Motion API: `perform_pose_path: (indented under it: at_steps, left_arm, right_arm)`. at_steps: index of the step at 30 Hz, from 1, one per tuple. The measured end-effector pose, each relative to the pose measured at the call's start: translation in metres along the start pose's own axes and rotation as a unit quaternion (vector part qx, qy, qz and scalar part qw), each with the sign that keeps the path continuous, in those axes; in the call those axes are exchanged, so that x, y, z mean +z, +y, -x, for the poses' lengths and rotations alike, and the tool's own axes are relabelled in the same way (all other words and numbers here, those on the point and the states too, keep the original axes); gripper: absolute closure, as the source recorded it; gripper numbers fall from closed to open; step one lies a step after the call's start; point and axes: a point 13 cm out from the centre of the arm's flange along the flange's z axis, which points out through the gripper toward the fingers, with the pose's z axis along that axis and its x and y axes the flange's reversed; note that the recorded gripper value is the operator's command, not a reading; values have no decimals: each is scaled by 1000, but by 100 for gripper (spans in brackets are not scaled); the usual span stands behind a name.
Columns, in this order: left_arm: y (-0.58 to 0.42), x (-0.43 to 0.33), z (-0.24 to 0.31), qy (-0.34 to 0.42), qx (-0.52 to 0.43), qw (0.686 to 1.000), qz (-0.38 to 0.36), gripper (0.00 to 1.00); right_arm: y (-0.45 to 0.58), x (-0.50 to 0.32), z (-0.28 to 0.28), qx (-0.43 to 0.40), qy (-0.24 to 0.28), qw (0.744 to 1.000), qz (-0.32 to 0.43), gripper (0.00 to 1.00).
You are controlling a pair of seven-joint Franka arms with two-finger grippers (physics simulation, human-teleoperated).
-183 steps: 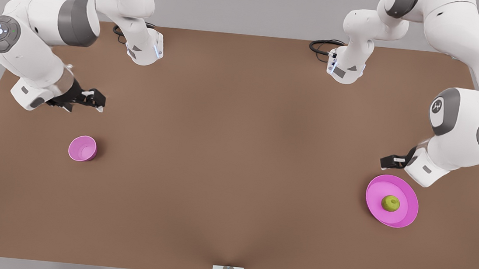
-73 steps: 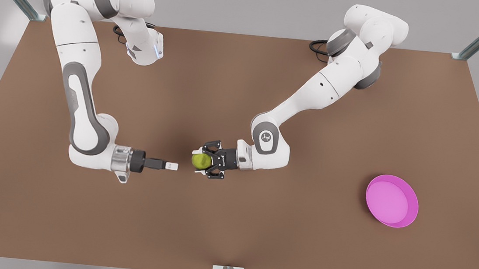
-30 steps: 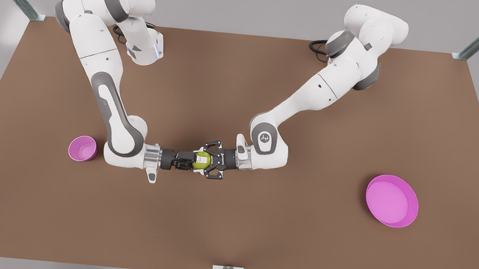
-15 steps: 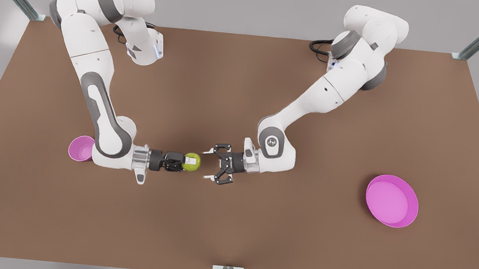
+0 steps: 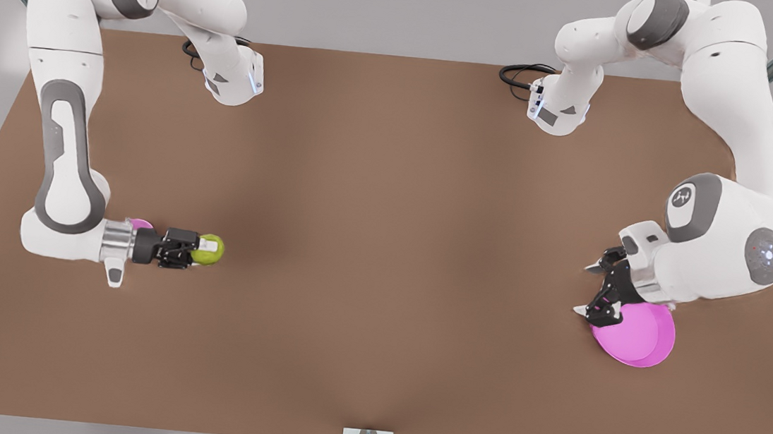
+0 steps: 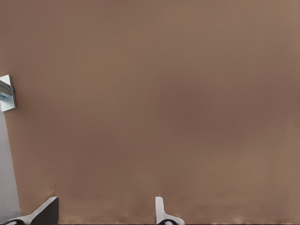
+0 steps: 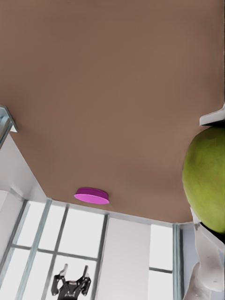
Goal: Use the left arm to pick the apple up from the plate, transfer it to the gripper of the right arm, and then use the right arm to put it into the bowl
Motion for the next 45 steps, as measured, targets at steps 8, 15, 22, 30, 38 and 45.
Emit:
perform_pose_path:
  at_steps: [8,15,22,30,38,45]
  left_arm:
    - [-85,-60,-60,95,-373,923,-1,0]
    - [-78,-45,-57,90,-526,846,4,0]
    - [-76,-40,-57,88,-622,778,10,0]
    - [-75,-39,-58,87,-688,720,18,0]
    - [-73,-30,-60,89,-728,680,19,0]
    - [-72,-29,-59,88,-749,656,21,0]
  right_arm:
    - [-47,-72,-53,-1,60,995,-75,26]
    - [-87,-103,-79,4,92,987,-132,26]
    - [-124,-123,-90,2,106,977,-188,26]
    - [-172,-156,-100,-5,123,959,-254,26]
    - [-218,-160,-106,-13,146,948,-281,25]
    - [-235,-159,-112,-11,149,946,-289,7]
